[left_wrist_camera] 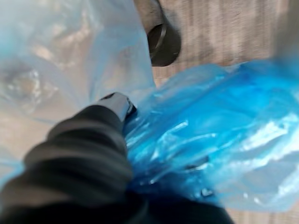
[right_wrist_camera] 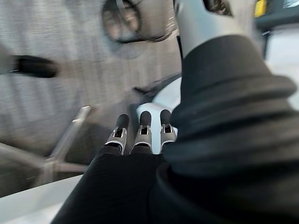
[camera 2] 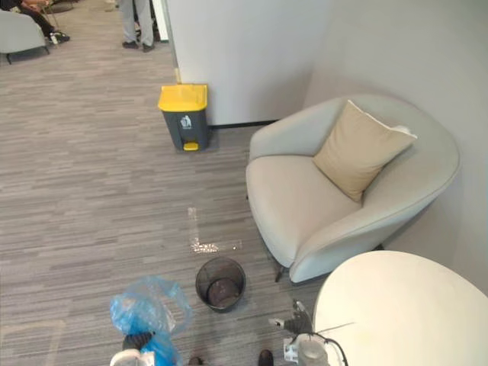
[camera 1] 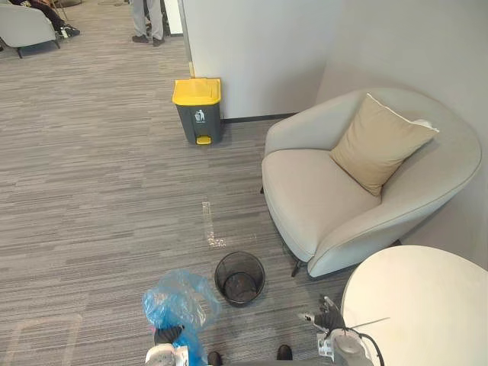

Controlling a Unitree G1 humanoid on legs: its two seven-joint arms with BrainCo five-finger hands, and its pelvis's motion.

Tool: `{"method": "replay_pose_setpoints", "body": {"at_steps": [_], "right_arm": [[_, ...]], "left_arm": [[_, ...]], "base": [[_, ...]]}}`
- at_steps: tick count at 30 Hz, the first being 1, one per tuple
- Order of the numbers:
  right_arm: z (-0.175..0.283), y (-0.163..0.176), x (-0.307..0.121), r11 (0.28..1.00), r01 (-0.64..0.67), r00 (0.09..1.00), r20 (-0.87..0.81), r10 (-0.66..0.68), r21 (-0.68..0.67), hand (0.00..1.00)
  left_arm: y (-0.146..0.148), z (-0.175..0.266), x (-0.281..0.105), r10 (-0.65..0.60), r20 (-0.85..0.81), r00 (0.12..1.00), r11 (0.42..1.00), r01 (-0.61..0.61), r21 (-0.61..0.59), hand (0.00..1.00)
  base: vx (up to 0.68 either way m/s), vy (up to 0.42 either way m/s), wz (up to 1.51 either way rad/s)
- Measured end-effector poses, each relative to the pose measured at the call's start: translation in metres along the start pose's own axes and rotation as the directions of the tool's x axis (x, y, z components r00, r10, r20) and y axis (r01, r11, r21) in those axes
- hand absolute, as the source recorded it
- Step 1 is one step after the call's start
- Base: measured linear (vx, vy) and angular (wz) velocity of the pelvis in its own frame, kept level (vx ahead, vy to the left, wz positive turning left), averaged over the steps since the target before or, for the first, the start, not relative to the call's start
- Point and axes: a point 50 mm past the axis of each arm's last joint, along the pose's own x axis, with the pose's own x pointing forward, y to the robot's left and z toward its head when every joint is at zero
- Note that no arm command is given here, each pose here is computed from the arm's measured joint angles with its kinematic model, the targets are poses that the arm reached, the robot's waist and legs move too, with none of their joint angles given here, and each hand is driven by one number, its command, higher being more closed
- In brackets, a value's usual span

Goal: Gather rubbish on tea table into small bin, then transfer packed bag to large trash can.

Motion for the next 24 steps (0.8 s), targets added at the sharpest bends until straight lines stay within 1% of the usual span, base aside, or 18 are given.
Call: {"method": "replay_pose_setpoints", "body": {"at_steps": [1,6,9,13,17,19,22,24], "right_arm": [[-0.003,-0.002,0.000,1.000,0.010,1.000,-0.018,-0.010,0.024,0.00],[-0.001,-0.002,0.002,0.999,0.022,0.999,-0.025,-0.021,0.037,0.00],[-0.003,-0.003,0.003,0.998,0.030,0.998,-0.048,-0.028,0.047,0.00],[0.005,-0.003,0.007,0.998,0.038,0.999,-0.030,-0.036,0.049,0.00],[0.017,0.003,0.011,0.998,0.034,0.999,-0.004,-0.034,0.047,0.00],[0.024,0.011,0.012,0.999,0.020,1.000,0.014,-0.021,0.049,0.00],[0.040,0.020,0.012,0.998,0.009,0.998,0.068,-0.014,0.065,0.00],[0.041,0.027,0.011,0.997,-0.001,0.997,0.075,-0.004,0.079,0.00]], "left_arm": [[0.001,-0.003,0.000,0.003,-0.013,1.000,1.000,-0.003,-0.004,1.00],[0.003,-0.011,0.000,0.017,-0.058,0.998,1.000,-0.018,-0.021,1.00],[0.001,-0.012,0.002,0.007,-0.069,0.998,1.000,-0.008,-0.018,1.00],[-0.001,-0.014,0.002,-0.010,-0.082,0.997,1.000,0.008,-0.018,1.00],[-0.008,-0.003,0.005,-0.024,-0.062,0.998,0.999,0.023,-0.026,1.00],[-0.010,0.003,0.007,-0.029,-0.046,0.999,0.999,0.028,-0.029,1.00],[-0.020,0.027,0.011,-0.034,0.025,0.999,0.995,0.036,-0.093,1.00],[-0.020,0.031,0.010,-0.032,0.046,0.998,0.994,0.037,-0.102,1.00]], "base": [[0.03,-0.001,-0.05],[0.01,-0.001,-0.08],[0.00,-0.002,-0.07],[-0.03,0.001,-0.28],[-0.06,0.011,-0.36],[-0.09,0.024,-0.42],[-0.08,0.024,-0.04],[-0.01,-0.054,0.52]]}}
